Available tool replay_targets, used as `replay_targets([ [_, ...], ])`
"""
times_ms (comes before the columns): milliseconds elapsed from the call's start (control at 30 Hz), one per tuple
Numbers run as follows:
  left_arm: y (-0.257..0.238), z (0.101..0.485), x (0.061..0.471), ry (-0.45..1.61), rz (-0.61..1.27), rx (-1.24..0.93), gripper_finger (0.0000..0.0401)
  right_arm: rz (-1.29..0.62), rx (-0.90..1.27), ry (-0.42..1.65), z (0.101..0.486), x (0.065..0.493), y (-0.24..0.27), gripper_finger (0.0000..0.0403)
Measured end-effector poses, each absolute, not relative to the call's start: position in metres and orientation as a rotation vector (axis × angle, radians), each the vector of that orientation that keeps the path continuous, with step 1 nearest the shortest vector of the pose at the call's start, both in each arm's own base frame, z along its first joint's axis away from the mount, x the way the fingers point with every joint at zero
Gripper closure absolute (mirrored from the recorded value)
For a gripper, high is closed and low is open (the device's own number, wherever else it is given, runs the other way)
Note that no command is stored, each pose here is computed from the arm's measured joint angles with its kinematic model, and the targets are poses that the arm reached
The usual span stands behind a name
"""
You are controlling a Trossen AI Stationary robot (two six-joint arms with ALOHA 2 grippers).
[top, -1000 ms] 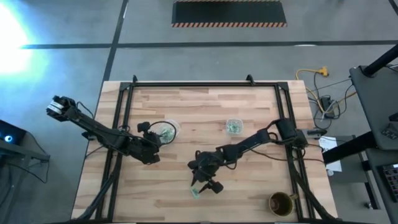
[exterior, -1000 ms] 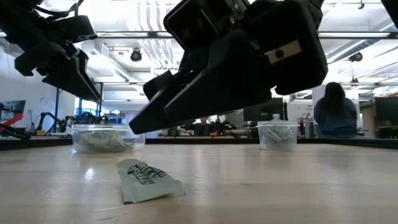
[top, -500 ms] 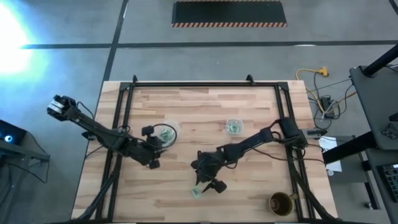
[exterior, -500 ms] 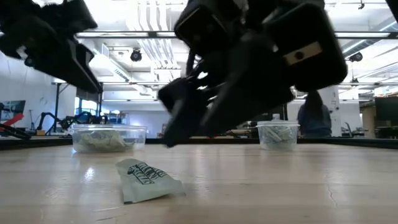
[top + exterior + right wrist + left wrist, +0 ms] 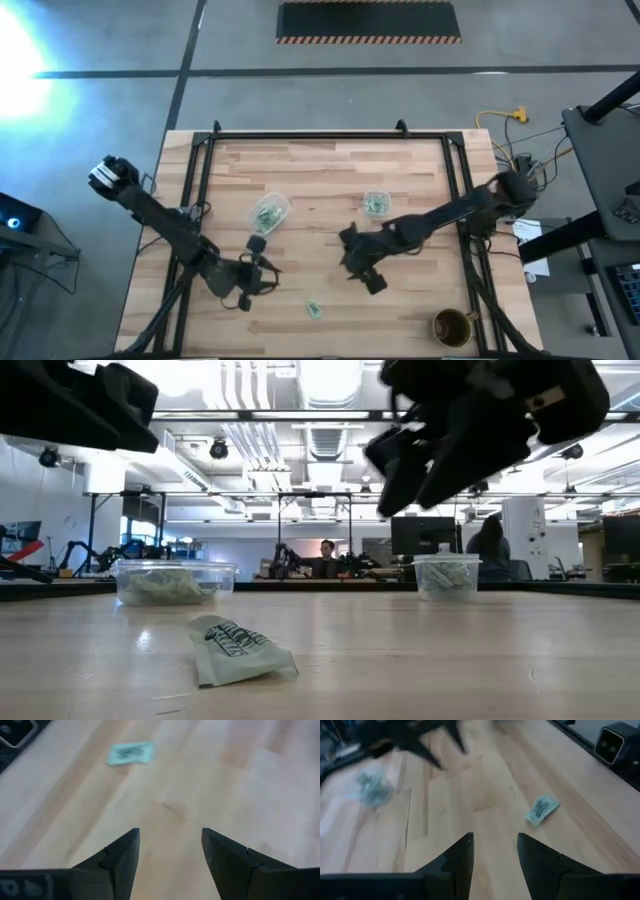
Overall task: Pick and place Stevia / Truvia into bins
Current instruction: Put the light green stevia packet into the left transparent container
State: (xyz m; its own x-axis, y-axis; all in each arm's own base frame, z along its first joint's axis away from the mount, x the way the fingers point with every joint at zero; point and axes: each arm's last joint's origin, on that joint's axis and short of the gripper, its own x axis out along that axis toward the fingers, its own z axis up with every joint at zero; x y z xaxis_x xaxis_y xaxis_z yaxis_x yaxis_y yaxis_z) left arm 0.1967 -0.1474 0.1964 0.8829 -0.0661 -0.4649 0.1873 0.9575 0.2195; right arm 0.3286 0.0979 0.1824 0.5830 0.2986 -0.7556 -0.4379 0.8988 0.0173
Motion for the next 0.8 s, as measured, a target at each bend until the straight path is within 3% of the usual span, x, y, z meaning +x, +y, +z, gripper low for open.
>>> replay_targets([
  [433,-0.184,0.154,0.239,0.362,-0.257,0.424,0.0266,0.165,-0.11,0.675,0.211,0.232,0.065,0.0204],
  [800,-0.172,0.145,0.272,0.426,-0.411,0.278,0.0266,0.123,-0.039,0.555,0.21,0.181,0.049,0.0204],
])
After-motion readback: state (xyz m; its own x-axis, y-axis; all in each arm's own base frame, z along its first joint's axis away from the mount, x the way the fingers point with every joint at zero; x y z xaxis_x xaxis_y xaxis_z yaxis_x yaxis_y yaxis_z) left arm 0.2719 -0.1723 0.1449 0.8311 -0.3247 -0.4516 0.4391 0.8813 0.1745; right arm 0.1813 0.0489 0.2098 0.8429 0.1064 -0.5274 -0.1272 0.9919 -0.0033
